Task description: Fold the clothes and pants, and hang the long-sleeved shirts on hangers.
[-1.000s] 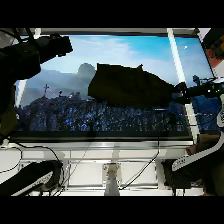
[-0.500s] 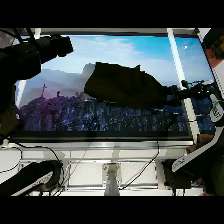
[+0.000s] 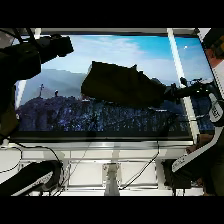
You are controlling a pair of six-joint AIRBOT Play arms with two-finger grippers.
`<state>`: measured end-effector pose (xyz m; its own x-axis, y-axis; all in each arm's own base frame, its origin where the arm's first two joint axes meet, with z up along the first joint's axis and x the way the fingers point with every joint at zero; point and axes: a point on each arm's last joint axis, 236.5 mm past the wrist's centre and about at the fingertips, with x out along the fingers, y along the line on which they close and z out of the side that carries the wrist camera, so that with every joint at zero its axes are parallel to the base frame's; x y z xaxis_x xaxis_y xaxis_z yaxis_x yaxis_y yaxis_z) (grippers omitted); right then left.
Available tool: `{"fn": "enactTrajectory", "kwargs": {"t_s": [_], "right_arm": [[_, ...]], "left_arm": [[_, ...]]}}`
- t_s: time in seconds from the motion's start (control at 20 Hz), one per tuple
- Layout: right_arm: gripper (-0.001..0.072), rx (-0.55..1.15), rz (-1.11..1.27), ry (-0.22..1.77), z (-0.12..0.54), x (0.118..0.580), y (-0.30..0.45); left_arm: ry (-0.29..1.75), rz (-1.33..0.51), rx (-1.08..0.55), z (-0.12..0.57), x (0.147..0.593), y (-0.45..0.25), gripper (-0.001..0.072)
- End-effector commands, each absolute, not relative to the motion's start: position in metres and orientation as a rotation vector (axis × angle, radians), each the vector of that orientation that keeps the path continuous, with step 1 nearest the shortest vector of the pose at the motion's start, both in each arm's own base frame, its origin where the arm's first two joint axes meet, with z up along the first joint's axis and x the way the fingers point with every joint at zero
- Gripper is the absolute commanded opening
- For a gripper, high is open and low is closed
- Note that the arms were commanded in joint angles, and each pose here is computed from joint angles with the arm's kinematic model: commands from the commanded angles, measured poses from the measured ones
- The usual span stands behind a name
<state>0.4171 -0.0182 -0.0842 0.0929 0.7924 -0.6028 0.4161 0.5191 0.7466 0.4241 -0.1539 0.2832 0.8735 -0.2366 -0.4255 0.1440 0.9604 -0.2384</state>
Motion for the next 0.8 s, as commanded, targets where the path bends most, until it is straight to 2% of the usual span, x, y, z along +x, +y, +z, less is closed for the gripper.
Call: {"fn": "enactTrajectory", "kwargs": {"t_s": [0.0, 0.25, 0.5, 0.75], "right_arm": [[0.0014, 1.12, 0.308, 1.442, -0.054, 0.419, -0.055], [0.0014, 1.082, -0.025, 1.293, -0.016, 0.382, -0.185], [0.0013, 1.032, -0.399, 1.269, 0.001, 0.286, -0.308], [0.0013, 1.092, -0.67, 1.061, 0.028, 0.218, -0.397]], "left_arm": [[0.468, -0.2, -0.203, 0.283, 0.424, -0.154, 0.0142], [0.468, -0.2, -0.202, 0.283, 0.424, -0.154, 0.0141], [0.488, -0.197, -0.201, 0.273, 0.43, -0.157, 0.0141], [0.534, -0.247, -0.233, 0.258, 0.431, -0.182, 0.0141]]}}
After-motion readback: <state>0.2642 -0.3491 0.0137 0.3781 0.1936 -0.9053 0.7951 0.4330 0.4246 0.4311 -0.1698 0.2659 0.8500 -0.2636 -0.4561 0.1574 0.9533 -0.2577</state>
